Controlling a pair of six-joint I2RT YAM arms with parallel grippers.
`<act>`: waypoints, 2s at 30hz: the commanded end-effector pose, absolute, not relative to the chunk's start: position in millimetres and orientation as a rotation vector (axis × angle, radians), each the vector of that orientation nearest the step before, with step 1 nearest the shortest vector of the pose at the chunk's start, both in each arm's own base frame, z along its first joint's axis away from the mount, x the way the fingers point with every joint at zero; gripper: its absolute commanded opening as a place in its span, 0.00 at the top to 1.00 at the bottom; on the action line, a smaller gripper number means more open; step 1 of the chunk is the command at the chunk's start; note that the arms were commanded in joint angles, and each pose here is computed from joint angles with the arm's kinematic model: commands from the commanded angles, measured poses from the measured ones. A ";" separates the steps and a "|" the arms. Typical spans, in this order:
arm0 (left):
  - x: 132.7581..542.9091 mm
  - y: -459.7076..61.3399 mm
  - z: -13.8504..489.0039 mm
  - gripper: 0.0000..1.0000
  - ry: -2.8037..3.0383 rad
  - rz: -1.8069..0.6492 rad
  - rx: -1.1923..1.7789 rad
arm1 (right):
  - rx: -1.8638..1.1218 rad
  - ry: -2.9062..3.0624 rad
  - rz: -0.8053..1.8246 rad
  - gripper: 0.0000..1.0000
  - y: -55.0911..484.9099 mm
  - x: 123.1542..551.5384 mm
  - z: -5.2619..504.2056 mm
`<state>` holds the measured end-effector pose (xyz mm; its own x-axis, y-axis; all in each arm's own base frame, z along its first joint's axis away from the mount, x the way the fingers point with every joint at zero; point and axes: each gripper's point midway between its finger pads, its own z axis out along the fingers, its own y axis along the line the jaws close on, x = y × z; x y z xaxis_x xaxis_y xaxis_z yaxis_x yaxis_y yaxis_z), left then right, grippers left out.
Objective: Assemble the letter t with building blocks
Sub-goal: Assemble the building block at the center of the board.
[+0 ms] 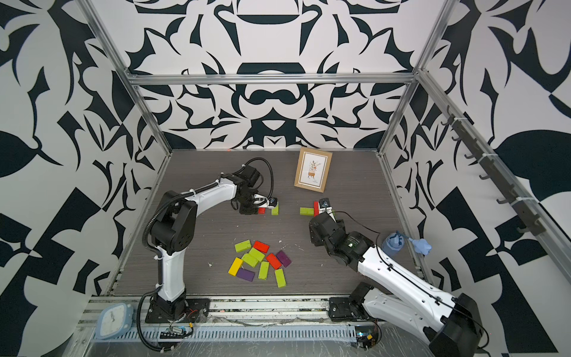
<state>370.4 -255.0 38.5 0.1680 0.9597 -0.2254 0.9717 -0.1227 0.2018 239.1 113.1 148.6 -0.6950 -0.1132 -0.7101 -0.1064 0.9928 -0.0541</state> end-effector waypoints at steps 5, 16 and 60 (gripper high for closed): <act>357.2 -262.9 29.5 0.81 1.895 -0.178 2.165 | -0.137 2.336 -0.041 0.25 105.9 237.8 149.2; 358.4 -270.5 21.6 0.79 1.950 -0.212 2.151 | -0.136 2.336 -0.043 0.25 105.5 237.6 148.7; 350.4 -283.4 2.4 0.63 2.026 -0.299 2.171 | -0.134 2.318 -0.059 0.25 102.5 238.6 156.4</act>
